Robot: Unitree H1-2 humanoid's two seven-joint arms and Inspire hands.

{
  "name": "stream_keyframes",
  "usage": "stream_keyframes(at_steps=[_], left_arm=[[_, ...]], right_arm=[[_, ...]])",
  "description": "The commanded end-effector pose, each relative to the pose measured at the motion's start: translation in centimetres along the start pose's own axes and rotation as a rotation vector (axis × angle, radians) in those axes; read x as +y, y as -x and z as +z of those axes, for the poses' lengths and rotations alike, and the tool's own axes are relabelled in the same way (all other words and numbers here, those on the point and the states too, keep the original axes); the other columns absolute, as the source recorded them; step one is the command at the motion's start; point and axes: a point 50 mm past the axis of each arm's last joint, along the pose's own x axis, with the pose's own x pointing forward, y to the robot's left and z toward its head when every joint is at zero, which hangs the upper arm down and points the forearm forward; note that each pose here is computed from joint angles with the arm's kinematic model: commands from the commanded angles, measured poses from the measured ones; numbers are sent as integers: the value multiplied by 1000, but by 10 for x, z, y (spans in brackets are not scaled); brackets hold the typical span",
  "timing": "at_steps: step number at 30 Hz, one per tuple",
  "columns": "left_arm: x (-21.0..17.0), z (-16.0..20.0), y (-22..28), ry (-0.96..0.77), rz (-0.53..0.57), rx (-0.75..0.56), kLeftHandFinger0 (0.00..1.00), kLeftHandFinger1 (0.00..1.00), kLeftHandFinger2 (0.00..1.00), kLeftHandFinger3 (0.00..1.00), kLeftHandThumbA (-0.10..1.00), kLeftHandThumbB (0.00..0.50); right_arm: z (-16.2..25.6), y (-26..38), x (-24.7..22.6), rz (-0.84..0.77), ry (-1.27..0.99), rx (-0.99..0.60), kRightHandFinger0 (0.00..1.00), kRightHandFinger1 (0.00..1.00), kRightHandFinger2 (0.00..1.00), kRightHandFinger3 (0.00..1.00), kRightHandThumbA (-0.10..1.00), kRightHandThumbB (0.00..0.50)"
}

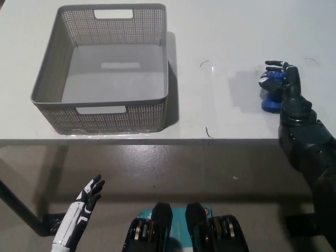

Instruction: Use the right hand to pick up a chess pieces and put it into a container on the left hand side

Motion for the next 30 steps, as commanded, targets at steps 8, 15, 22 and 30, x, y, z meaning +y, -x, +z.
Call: stream_keyframes(at_steps=[8, 15, 22, 30], left_arm=[[4, 5, -3, -15, -4, -51, 1000, 1000, 1000, 1000, 1000, 385], [4, 6, -4, -15, -4, -45, 1000, 1000, 1000, 1000, 1000, 388], [6, 7, -5, -20, -8, -38, 1000, 1000, 1000, 1000, 1000, 371], [5, 6, -3, -39, -19, -29, 1000, 1000, 1000, 1000, 1000, 382]], right_arm=[[148, 4, 43, 40, -120, -421, 0, 115, 442, 498, -100, 125], [219, 40, 82, 101, -141, -610, 0, 196, 559, 595, -100, 123], [253, 80, 124, 203, -136, -729, 0, 253, 544, 466, -100, 131], [266, 125, 190, 340, -101, -762, 0, 84, 335, 360, -100, 100]])
